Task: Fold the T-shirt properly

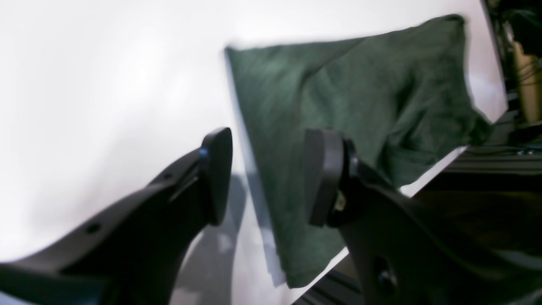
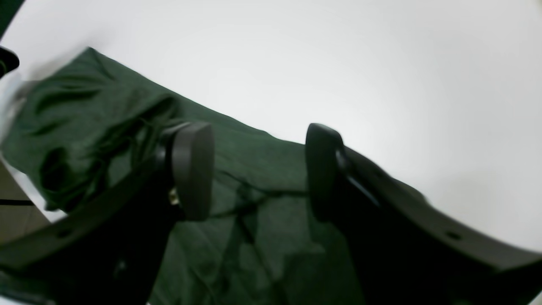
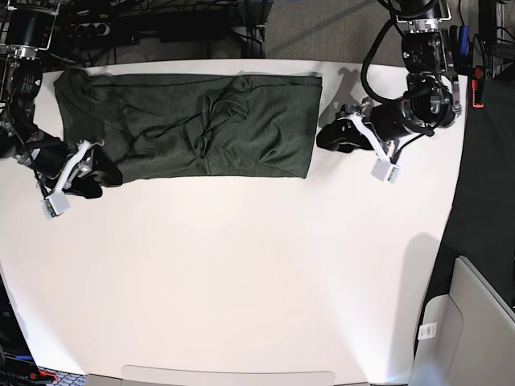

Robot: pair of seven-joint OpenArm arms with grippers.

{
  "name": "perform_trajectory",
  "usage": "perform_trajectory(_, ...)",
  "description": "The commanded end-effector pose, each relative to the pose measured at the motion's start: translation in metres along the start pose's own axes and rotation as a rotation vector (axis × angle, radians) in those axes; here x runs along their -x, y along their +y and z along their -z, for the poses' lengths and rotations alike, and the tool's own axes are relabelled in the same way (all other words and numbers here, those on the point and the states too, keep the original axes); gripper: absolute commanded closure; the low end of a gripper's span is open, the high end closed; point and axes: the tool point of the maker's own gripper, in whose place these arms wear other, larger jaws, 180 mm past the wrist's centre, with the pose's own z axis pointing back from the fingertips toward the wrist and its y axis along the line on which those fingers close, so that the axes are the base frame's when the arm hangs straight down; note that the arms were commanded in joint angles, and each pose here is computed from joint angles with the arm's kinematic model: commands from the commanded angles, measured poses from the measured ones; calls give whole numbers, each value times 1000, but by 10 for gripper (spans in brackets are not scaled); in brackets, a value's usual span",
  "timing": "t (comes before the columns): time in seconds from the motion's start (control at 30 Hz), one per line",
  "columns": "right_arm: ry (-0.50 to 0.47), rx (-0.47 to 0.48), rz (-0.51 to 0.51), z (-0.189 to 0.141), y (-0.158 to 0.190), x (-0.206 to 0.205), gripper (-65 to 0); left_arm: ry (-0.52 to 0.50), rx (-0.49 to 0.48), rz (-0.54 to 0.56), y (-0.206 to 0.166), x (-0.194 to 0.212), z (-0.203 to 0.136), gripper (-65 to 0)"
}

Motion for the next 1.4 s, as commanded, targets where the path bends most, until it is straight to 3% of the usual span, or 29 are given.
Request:
perform_trajectory(0.0,-51,13,-24,-12,-5,-16,-344,-12,15,0,-1,-5,-1,-272)
perform_trajectory(0.3,-75,199,57,-68,-53,4,-344,10,29,-28,-1,5,5,-272)
perform_trajectory(0.6,-2,268,64,-95,-67,27,-344,88,115,-10,-34,30,27,-272)
perform_trajectory(0.77,81,351,44,-104,-80,48,-344,125,154,13,-49,40,36,-269)
perform_trajectory(0.9,137,383,29,-106,-84,60,-344,126,153,15,-49,40,36,-209)
perform_trajectory(1.13,143,386,27,-106,-85,61,-344,117,126,-55,-26,38,46,-51)
perform_trajectory(1.37,196,434,2,-110,-93,69,-346,81,74,-79,-1,32,39,-47)
